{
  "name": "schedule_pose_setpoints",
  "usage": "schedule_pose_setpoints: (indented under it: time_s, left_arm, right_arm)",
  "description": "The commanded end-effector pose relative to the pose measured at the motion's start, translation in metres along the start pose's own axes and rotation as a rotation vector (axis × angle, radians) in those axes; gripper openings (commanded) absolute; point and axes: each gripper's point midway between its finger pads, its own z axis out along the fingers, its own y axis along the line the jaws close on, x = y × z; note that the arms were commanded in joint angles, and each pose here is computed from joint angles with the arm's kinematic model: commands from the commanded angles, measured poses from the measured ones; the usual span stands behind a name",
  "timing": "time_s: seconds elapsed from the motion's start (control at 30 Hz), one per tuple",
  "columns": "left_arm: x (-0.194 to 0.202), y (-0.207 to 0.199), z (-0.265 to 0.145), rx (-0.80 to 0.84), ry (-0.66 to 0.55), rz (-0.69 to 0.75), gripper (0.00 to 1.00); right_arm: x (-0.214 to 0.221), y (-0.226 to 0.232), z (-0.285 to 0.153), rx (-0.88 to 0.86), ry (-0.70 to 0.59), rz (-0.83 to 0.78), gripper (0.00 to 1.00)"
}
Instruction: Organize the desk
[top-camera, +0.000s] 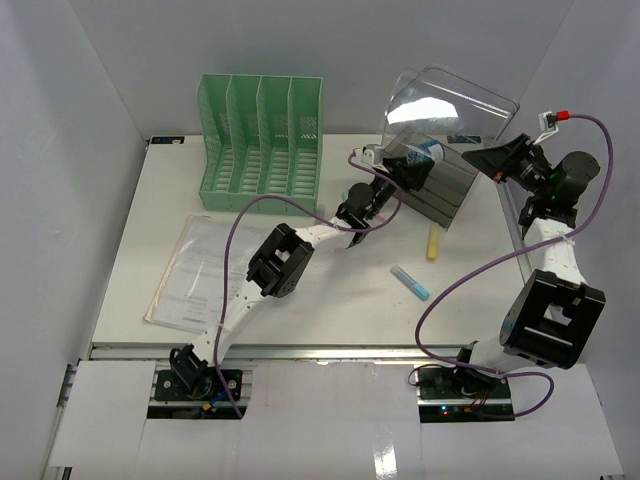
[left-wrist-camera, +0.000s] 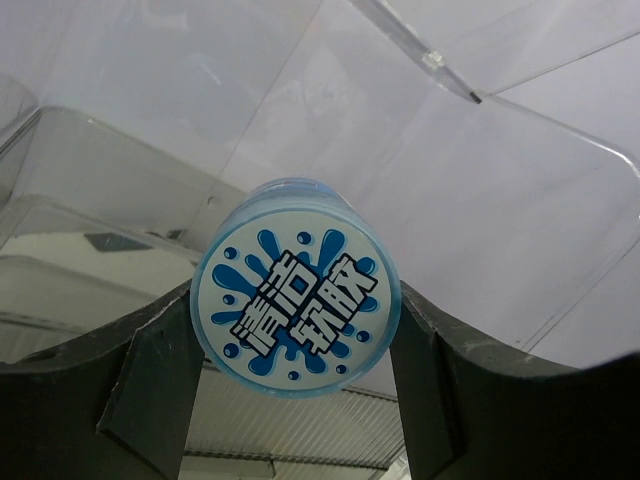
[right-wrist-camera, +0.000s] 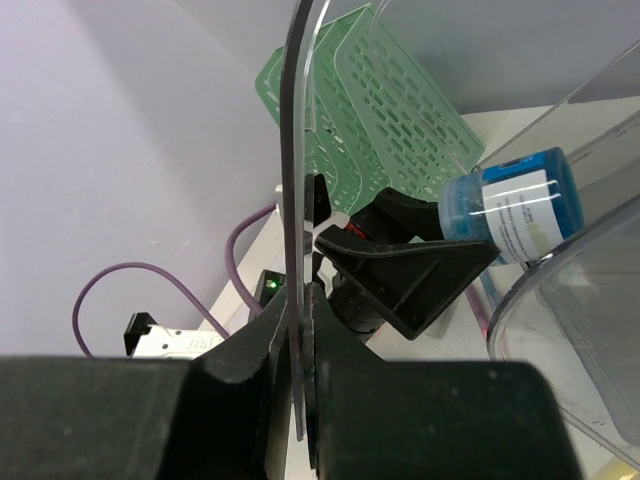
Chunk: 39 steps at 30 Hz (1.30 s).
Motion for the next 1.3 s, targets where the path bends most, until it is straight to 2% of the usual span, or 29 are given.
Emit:
schedule_pose_setpoints:
  time_s: [0.0,0.3,0.43,0.63,0.7,0.87,1.0,1.27]
  left_arm:
    - [-0.035,-0.012,0.021,-0.002,-0.069,-0.011,0.11]
    - [-0.034,-0.004,0.030,-0.068,-0.040,-0.006,0.30]
    - [-0.028,0.001,0.029,-0.102,-0.004,0.002,0.43]
    - [-0.025,-0.004,0.027,-0.130,0.026,0.031,0.80]
    - [-0.025,-0.007,0.027,-0.131,0.031,0.046,0.87]
    - [-0.031,-0.016,0.027,-0.119,0.043,0.058,0.93]
    - [-0.044,-0.027,0.026,-0.102,0.033,0.057,0.93]
    - [-0.047,-0.032,-0.028,-0.138,0.089,0.104,0.93]
  right_arm:
    - [-0.006,0.031,-0.005,-0.057,-0.006,-0.111,0.08]
    - [-0.005,0.030,-0.006,-0.056,-0.018,-0.102,0.08]
    - [-0.005,0.030,-0.006,-0.055,-0.018,-0.102,0.08]
    - [-0.004,0.030,-0.006,-0.053,-0.019,-0.098,0.08]
    - [-0.004,0.030,-0.006,-0.053,-0.019,-0.097,0.08]
    - [-0.003,0.030,-0.006,-0.053,-0.018,-0.096,0.09]
    - [-0.004,0.030,-0.006,-0.052,-0.020,-0.099,0.09]
    - [-0.003,0.031,-0.007,-0.052,-0.018,-0.105,0.09]
